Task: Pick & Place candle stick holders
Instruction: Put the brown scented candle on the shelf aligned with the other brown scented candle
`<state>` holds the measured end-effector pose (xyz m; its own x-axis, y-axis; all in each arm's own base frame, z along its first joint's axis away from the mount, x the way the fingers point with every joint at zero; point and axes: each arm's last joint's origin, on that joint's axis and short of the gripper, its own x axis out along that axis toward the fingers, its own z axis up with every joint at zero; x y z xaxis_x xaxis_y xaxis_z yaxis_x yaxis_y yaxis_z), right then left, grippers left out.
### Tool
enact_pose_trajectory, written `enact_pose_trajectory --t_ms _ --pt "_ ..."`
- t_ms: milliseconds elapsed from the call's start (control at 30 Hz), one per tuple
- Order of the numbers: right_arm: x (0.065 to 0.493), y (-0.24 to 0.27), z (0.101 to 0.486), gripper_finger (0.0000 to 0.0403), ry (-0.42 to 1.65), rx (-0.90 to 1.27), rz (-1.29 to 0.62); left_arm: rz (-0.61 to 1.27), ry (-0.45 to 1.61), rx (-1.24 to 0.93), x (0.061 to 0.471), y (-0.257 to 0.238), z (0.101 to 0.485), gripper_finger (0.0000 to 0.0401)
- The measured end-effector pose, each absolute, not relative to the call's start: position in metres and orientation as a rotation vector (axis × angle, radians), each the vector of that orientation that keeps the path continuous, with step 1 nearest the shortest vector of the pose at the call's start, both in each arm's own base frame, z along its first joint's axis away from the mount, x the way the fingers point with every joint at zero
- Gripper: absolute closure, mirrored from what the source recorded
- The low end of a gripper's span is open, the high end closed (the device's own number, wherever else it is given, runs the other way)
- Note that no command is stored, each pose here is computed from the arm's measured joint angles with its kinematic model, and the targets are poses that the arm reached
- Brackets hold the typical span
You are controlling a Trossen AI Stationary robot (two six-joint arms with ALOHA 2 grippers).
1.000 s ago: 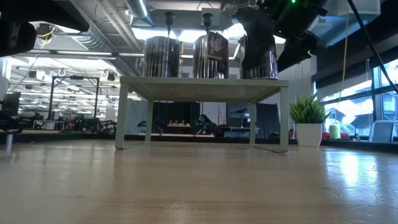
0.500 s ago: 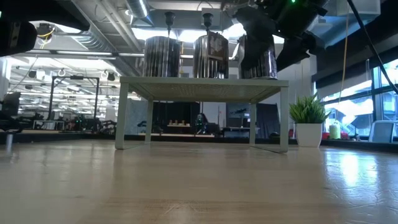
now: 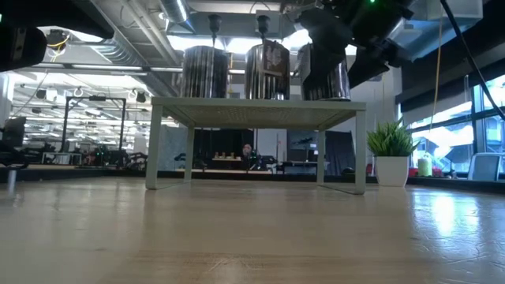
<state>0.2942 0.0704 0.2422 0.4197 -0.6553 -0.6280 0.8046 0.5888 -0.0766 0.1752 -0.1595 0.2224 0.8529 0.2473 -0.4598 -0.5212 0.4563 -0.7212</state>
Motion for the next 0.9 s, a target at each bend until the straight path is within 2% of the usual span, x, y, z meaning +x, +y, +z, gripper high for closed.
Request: enact_pose_trajectory --t_ms 467,667,900 --pt "0.295 0.071 0.243 0.0024 0.682 0.25 -0.901 0.466 0.292 -0.965 0.177 -0.161 0.225 0.0399" --pt "0.301 0.074 0.243 0.0024 0.667 0.351 -0.849 0.455 0.286 -0.961 0.177 -0.162 0.226 0.0399" --pt "0.305 0.077 0.245 0.0024 0.68 0.286 -0.783 0.451 0.285 -0.958 0.176 -0.163 0.226 0.0399"
